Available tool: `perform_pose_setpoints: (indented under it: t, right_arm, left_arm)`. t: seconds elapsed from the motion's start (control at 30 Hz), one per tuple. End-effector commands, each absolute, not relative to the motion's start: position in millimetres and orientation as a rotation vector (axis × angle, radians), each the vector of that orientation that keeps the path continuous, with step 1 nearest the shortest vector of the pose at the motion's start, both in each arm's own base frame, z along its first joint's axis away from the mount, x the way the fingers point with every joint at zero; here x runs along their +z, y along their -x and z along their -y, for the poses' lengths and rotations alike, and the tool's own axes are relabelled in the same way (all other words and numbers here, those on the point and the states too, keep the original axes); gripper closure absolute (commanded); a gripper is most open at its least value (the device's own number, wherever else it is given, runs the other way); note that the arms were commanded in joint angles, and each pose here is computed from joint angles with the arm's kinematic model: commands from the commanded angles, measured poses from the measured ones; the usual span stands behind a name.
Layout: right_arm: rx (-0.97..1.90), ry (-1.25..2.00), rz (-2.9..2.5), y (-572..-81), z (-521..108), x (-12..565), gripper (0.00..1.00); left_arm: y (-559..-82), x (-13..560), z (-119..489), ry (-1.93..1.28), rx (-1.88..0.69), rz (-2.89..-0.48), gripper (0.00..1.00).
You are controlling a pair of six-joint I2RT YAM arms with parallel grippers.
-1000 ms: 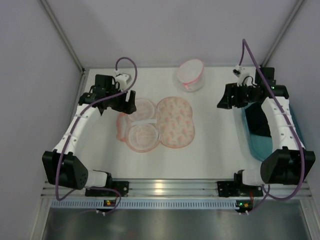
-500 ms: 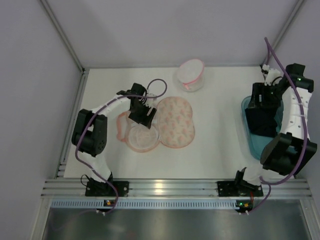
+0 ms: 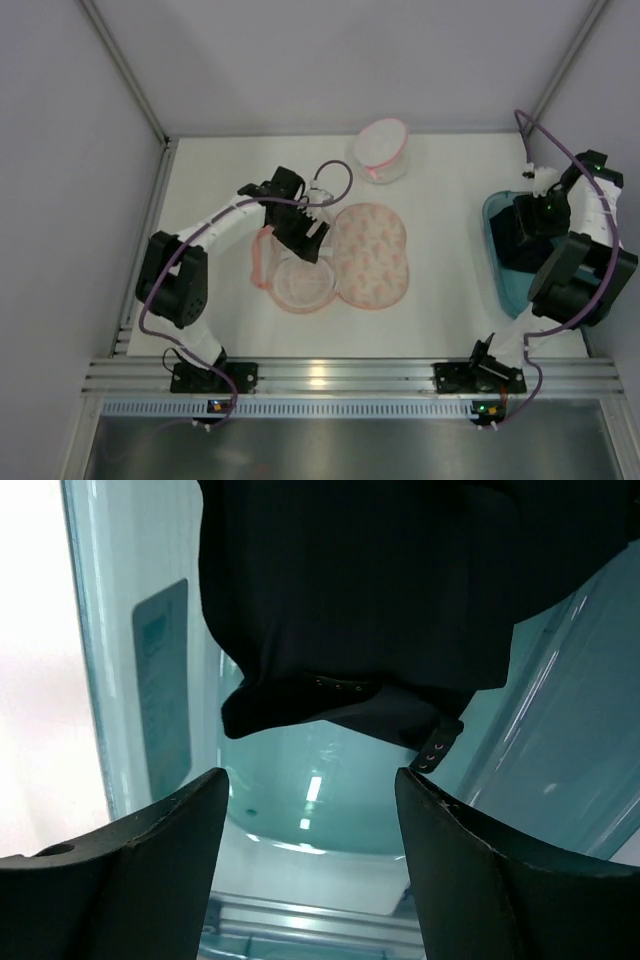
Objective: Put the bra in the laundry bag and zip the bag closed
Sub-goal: Pick up the bra from the bin.
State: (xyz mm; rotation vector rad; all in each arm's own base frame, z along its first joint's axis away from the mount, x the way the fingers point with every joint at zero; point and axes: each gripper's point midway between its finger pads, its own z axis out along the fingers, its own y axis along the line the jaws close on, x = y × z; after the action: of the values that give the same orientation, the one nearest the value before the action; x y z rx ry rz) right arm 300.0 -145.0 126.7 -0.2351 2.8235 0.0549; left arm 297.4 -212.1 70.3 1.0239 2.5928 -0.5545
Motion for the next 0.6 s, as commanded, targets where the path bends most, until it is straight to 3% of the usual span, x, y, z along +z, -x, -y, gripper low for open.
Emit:
perform_pose_setpoints:
  t: [0.0,0.4,0.47,0.57]
  right_arm:
    - [-0.065,0.406,-2.754,-312,164,124,0.31]
    - [-0.049,0.564,-2.778,-312,168,65,0.30]
    - [-0.039,0.560,-2.788,-313,168,55,0.31]
    - [-0.023,0.576,-2.804,-307,166,44,0.42]
  left_arm:
    - [-293,126,216,-1.030,-0.613,-2.425,0.14]
    - [-285,173,206,-0.924,-0.604,-2.343,0.12]
    - [-284,179,203,-0.908,-0.593,-2.330,0.12]
    - [-282,186,200,-0.885,-0.584,-2.325,0.12]
